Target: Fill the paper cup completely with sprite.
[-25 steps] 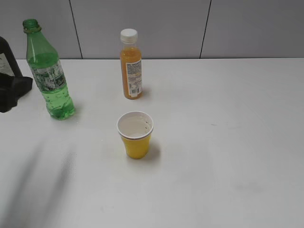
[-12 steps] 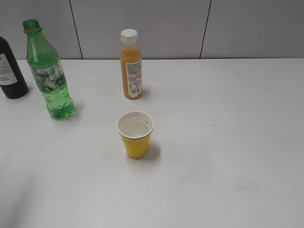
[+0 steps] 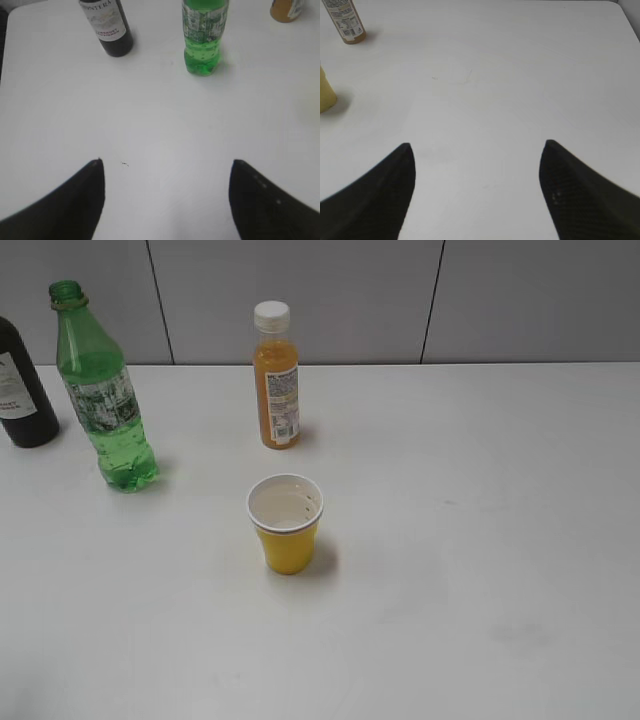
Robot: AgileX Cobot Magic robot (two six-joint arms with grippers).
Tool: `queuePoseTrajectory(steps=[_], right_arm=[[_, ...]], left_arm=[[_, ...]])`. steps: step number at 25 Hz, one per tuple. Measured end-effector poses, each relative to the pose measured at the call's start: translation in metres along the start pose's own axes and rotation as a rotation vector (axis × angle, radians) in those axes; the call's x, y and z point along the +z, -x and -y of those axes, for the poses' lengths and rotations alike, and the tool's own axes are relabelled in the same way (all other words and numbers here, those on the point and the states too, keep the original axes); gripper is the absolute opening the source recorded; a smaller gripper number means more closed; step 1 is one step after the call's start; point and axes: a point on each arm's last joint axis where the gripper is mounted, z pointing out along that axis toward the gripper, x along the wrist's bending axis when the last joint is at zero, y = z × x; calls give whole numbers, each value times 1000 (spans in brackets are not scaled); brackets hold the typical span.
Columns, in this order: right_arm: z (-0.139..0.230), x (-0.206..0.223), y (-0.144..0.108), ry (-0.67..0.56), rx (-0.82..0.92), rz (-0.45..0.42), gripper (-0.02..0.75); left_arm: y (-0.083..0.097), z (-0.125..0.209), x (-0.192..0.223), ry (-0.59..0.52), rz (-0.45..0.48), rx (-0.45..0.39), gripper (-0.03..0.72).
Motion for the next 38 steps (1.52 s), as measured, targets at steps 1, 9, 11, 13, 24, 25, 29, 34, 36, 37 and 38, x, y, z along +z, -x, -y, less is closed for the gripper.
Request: queuePoseTrajectory(steps=[1,9,11,13,24,25,29,34,36,37,38], right_arm=[[0,0,0,0,0,0,594],[0,0,0,0,0,0,594],[0,0,0,0,0,0,594],[0,0,0,0,0,0,594],[0,0,0,0,0,0,594],[0,0,0,0,0,0,594],[0,0,0,0,1,-1,594],[0,0,0,1,1,-1,594],[0,0,0,0,1,-1,594],[0,0,0,-1,1,-1,594],[0,0,0,0,1,-1,594]], left_arm=[[1,2,-5,11,-2,1,589],[13,37,-34,119,-15,9,589],[16,48,-37,143,-19,10,589],[19,60,-39,166,-22,3,589],[24,107,-58,302,-127,15,589],[25,111,-61,327,-141,12,589],[24,119,-67,375,-179,-8,589],[23,123,-52,349,-169,-44,589],[23,125,-47,331,-164,-52,589],[23,126,-46,330,-163,-55,589],[23,126,-46,330,-163,-60,589]])
